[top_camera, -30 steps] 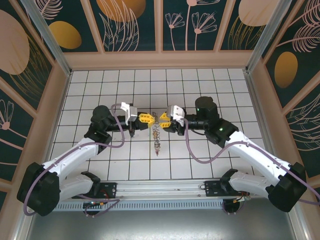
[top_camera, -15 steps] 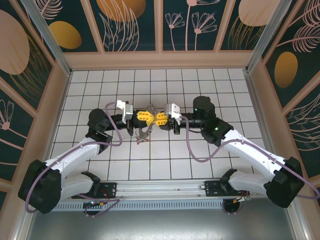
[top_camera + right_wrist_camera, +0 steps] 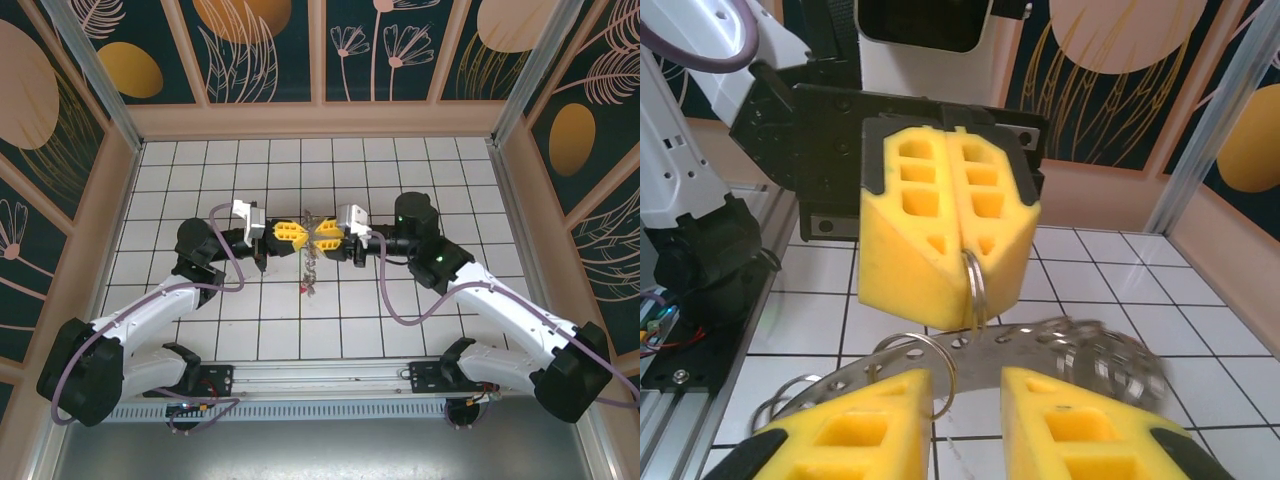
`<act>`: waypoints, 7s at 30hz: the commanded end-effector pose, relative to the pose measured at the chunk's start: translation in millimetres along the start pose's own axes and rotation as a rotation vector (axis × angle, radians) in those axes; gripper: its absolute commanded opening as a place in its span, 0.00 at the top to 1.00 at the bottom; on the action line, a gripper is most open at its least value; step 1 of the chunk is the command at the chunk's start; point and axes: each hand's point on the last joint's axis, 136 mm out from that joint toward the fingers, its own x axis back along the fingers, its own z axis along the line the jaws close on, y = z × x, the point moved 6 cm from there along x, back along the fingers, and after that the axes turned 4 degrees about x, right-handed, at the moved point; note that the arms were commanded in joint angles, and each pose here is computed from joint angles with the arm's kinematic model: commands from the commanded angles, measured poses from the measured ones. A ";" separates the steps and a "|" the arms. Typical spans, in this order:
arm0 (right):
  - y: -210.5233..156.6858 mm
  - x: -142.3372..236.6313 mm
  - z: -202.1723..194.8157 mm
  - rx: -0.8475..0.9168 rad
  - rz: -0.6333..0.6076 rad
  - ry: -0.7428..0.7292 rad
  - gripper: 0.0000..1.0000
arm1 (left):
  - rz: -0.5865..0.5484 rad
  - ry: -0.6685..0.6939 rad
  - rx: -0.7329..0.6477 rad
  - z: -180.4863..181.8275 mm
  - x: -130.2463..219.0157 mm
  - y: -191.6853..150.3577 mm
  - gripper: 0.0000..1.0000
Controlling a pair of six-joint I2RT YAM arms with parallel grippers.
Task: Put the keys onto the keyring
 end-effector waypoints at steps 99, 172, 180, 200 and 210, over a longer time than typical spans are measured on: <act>-15.2 -3.6 3.1 0.024 0.179 0.039 1.00 | 0.418 0.100 -0.111 6.3 2.6 -44.6 0.66; -236.7 -1.7 50.1 0.051 0.714 0.077 0.78 | 0.637 0.434 -0.010 28.8 62.2 -130.2 0.47; -239.8 -4.3 51.2 0.068 0.728 0.081 0.86 | 0.634 0.434 -0.007 28.6 62.4 -130.9 0.48; -248.3 -4.3 59.1 0.031 0.783 0.169 0.89 | 0.612 0.381 -0.030 26.1 58.3 -131.3 0.47; -198.3 -15.2 44.2 0.044 0.583 0.120 1.00 | 0.519 0.240 -0.121 14.1 38.9 -116.2 0.46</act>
